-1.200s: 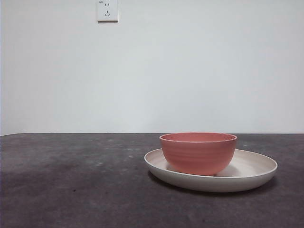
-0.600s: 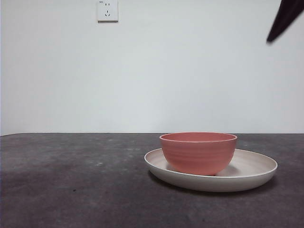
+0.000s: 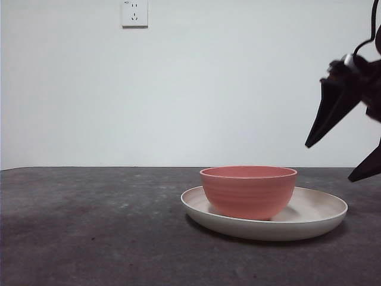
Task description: Place the red bowl on the white plate
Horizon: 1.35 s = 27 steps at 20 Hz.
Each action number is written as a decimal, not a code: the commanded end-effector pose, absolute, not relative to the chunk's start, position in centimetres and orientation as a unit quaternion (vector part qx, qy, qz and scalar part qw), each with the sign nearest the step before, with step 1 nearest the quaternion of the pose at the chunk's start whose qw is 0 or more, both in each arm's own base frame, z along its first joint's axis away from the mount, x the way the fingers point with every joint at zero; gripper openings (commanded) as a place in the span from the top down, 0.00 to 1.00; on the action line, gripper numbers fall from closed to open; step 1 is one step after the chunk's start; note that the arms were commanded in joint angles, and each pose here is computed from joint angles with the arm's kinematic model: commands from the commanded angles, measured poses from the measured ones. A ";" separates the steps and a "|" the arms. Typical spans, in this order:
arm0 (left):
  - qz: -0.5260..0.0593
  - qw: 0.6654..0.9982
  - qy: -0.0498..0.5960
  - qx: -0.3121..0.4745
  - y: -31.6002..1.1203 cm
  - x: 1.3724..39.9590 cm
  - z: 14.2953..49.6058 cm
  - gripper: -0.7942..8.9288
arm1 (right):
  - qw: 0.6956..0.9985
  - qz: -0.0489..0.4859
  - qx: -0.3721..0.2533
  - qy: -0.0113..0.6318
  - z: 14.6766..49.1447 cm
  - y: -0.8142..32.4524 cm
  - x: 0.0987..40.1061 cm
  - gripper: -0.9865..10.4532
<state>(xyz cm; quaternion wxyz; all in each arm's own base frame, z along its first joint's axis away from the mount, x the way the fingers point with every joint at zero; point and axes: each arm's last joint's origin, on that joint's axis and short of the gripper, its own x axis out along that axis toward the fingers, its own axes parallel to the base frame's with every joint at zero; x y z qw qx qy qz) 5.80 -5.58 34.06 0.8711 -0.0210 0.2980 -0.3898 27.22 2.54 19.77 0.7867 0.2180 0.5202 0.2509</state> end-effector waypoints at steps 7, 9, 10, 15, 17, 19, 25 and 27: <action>-0.395 0.872 0.289 -0.024 -5.6 5.8 34.4 0.40 | 0.757 0.241 0.237 0.560 15.7 3.3 29.5 0.67; -0.395 0.872 0.289 -0.024 -5.6 5.8 34.4 0.40 | 0.750 0.242 0.235 0.568 15.2 3.7 29.6 0.73; -0.395 0.872 0.289 -0.024 -5.6 5.8 34.4 0.40 | 0.748 0.243 0.235 0.571 14.9 3.8 29.6 0.75; -0.395 0.872 0.289 -0.024 -5.6 5.8 34.4 0.40 | 0.753 0.207 0.217 0.586 14.4 4.3 29.7 0.91; -0.395 0.872 0.289 -0.024 -5.6 5.8 34.4 0.40 | 0.751 0.205 0.224 0.586 14.4 4.5 29.7 0.91; -0.395 0.872 0.289 -0.024 -5.6 5.8 34.4 0.40 | 0.749 0.201 0.233 0.586 14.8 4.7 30.0 0.91; -0.395 0.872 0.289 -0.024 -5.6 5.8 34.4 0.40 | 0.752 0.218 0.238 0.574 18.3 7.3 31.8 0.91; -0.395 0.872 0.289 -0.024 -5.6 5.8 34.4 0.40 | 0.756 0.231 0.236 0.566 19.6 8.7 32.3 0.91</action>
